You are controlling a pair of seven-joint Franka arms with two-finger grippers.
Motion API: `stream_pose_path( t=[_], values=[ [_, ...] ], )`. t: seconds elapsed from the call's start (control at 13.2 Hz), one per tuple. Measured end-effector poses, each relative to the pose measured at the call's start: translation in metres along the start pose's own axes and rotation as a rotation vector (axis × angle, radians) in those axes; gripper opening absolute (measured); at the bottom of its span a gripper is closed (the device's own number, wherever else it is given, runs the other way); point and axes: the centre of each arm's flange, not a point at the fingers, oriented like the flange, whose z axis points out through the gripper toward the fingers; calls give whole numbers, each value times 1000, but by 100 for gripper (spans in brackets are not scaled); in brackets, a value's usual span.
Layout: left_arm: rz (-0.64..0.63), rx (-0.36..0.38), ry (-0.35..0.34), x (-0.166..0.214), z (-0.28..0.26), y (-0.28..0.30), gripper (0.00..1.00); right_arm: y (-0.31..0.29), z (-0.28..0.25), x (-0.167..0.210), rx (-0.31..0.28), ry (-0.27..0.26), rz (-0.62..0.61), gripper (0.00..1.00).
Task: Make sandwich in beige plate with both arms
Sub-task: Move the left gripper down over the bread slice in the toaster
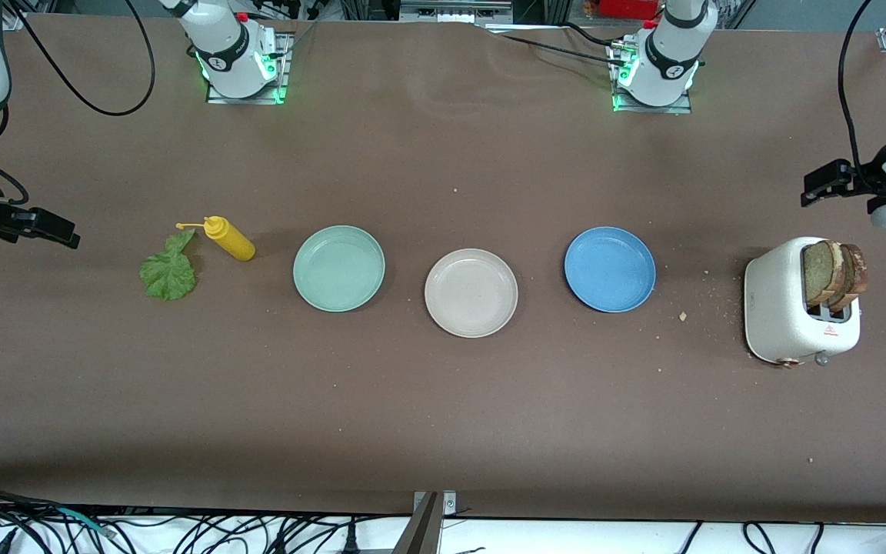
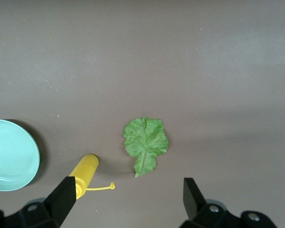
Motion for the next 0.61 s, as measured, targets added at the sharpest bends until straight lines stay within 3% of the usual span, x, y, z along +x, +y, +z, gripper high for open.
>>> stream_pose_path(
  t=[0.61],
  values=[
    [45,1,25,10,91,-56,100,1,1,0,0,-2,2,100]
  ],
)
